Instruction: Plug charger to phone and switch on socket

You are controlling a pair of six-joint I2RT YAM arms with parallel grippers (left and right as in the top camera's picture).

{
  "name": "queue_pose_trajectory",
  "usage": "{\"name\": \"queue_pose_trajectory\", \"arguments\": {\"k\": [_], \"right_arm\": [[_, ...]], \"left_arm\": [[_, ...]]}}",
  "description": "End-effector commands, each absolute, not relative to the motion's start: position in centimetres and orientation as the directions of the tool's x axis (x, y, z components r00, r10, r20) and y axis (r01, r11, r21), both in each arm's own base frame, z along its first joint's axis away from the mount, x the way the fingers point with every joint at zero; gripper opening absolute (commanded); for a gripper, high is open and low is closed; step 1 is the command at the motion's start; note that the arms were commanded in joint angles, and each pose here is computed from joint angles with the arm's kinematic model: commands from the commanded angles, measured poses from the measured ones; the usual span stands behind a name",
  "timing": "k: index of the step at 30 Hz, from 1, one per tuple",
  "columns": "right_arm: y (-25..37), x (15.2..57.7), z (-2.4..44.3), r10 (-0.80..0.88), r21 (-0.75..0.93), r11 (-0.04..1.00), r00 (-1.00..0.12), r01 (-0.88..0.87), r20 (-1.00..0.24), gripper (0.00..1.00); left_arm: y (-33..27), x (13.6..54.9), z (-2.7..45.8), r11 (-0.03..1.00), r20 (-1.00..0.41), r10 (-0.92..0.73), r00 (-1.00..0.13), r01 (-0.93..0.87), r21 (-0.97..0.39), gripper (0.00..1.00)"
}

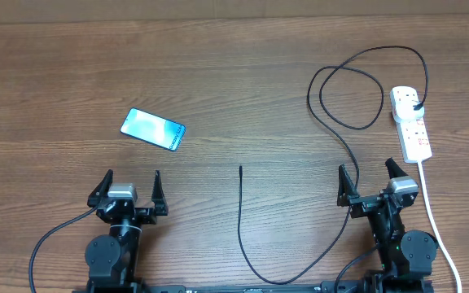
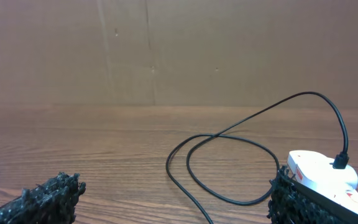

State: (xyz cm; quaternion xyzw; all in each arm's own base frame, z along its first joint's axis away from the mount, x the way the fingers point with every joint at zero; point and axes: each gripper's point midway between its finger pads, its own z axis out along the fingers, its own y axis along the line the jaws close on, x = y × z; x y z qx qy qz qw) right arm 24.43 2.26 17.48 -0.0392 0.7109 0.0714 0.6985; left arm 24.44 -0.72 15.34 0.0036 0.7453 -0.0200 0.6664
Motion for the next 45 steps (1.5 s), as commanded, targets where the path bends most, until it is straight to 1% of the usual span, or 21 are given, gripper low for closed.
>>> {"name": "queue_pose_trajectory", "arguments": {"k": [1,11,19,25,29,32,33,38,41,45], "right_arm": [[2.3,24.5,17.3,0.039,0.041,0.987,-0.016,-0.154,-0.999,1.00],[2.3,24.5,17.3,0.039,0.041,0.987,-0.016,-0.154,-0.999,1.00],[2.3,24.5,17.3,0.039,0.041,0.987,-0.016,-0.154,-0.999,1.00],[2.3,24.5,17.3,0.039,0.041,0.987,-0.016,-0.154,-0.999,1.00],[2.3,24.5,17.3,0.039,0.041,0.987,-0.016,-0.154,-0.999,1.00],[2.3,24.5,17.3,0.039,0.041,0.987,-0.016,-0.154,-0.999,1.00],[2.3,24.5,17.3,0.039,0.041,0.987,-0.016,-0.154,-0.999,1.00],[2.3,24.5,17.3,0.039,0.041,0.987,-0.016,-0.154,-0.999,1.00],[2.3,24.5,17.3,0.039,0.041,0.987,-0.016,-0.154,-0.999,1.00],[2.3,24.5,17.3,0.039,0.041,0.987,-0.016,-0.154,-0.999,1.00]], "left_arm": [[-0.5,23.9,16.5,1.000,-0.992,-0.021,-0.122,0.021,-0.023,1.00],[-0.6,23.5,19.4,0.999,-0.987,-0.021,-0.159,0.027,-0.026,1.00],[-0.6,25.2,21.5,0.999,-0.969,-0.020,-0.248,0.025,-0.027,1.00],[-0.7,27.1,22.0,0.999,-0.918,-0.018,-0.397,0.021,-0.029,1.00],[-0.7,28.6,21.4,0.999,-0.856,-0.016,-0.518,0.017,-0.029,1.00],[-0.7,29.7,20.7,0.999,-0.809,-0.016,-0.587,0.014,-0.030,1.00],[-0.7,30.3,20.0,0.999,-0.773,-0.016,-0.634,0.012,-0.030,1.00],[-0.7,31.2,17.2,0.999,-0.647,-0.017,-0.762,0.006,-0.033,1.00],[-0.8,31.5,15.3,0.999,-0.584,-0.016,-0.811,0.007,-0.037,1.00],[-0.8,31.7,13.3,0.999,-0.530,-0.016,-0.848,0.004,-0.036,1.00]]}}
